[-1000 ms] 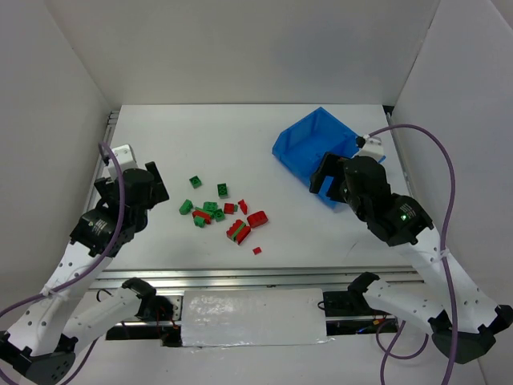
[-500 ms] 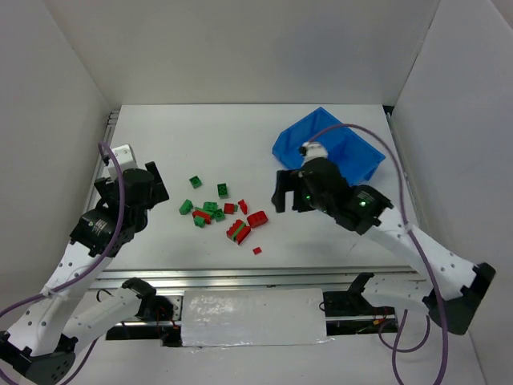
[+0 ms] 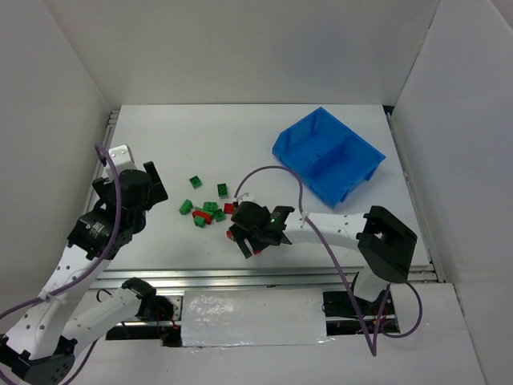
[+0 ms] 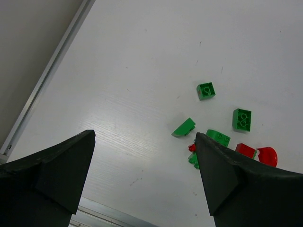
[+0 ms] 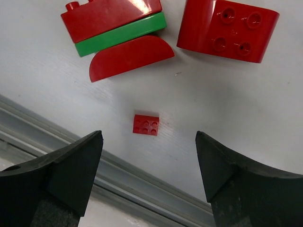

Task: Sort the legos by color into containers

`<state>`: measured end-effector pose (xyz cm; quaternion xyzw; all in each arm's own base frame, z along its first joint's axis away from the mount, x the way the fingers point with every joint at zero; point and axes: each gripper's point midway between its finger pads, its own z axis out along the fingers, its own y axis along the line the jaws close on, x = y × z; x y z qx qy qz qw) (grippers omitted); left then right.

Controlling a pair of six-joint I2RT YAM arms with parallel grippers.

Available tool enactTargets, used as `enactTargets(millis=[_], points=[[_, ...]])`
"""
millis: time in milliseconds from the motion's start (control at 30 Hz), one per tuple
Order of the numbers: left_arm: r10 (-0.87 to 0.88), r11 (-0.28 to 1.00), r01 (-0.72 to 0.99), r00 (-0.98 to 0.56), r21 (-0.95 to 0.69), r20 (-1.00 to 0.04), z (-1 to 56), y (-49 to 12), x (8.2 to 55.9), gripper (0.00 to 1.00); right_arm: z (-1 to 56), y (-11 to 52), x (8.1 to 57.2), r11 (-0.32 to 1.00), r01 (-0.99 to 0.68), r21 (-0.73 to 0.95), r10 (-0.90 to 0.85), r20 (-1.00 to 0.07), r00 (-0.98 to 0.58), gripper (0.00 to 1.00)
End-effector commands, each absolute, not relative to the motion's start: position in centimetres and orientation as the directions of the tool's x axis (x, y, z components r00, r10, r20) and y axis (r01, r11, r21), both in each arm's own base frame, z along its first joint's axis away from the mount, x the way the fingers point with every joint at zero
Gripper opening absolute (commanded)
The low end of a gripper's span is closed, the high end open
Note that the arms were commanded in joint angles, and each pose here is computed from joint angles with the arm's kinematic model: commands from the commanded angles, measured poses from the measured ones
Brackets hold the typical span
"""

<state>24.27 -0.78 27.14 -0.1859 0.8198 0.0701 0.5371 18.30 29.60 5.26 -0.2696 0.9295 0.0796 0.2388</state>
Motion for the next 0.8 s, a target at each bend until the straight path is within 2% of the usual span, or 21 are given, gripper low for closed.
enactTargets(millis=[0,133,367,467,567,667,767], points=[[-0.240,0.923,-0.368,-0.323,-0.112,-0.916,28.0,-1.3,25.0,1.00,4.4,30.7,19.2,0.847,-0.530,0.024,-0.442,-0.522,-0.730,0.85],[-0.233,0.924,-0.367,-0.330,-0.103,-0.915,27.8,-1.3,25.1,0.99,3.0,30.8,18.5,0.851,-0.523,0.040,-0.438,-0.494,-0.751,0.74],[-0.230,0.926,-0.363,-0.335,-0.100,-0.914,27.7,-1.4,25.2,0.99,1.5,30.5,17.6,0.852,-0.521,0.049,-0.444,-0.461,-0.769,0.66],[-0.225,0.929,-0.356,-0.340,-0.096,-0.913,27.7,-1.6,25.3,0.99,1.1,30.2,17.4,0.855,-0.517,0.041,-0.446,-0.452,-0.773,0.56],[-0.224,0.931,-0.354,-0.343,-0.095,-0.912,27.6,-1.7,25.4,1.00,1.0,30.4,17.0,0.849,-0.525,0.058,-0.447,-0.450,-0.773,0.35],[-0.224,0.930,-0.354,-0.344,-0.096,-0.912,27.6,-1.7,25.4,0.99,1.0,30.6,16.8,0.848,-0.526,0.071,-0.443,-0.451,-0.775,0.33],[-0.222,0.931,-0.352,-0.347,-0.092,-0.911,27.5,-1.7,25.5,1.00,1.5,30.8,17.0,0.849,-0.524,0.073,-0.437,-0.459,-0.773,0.24]])
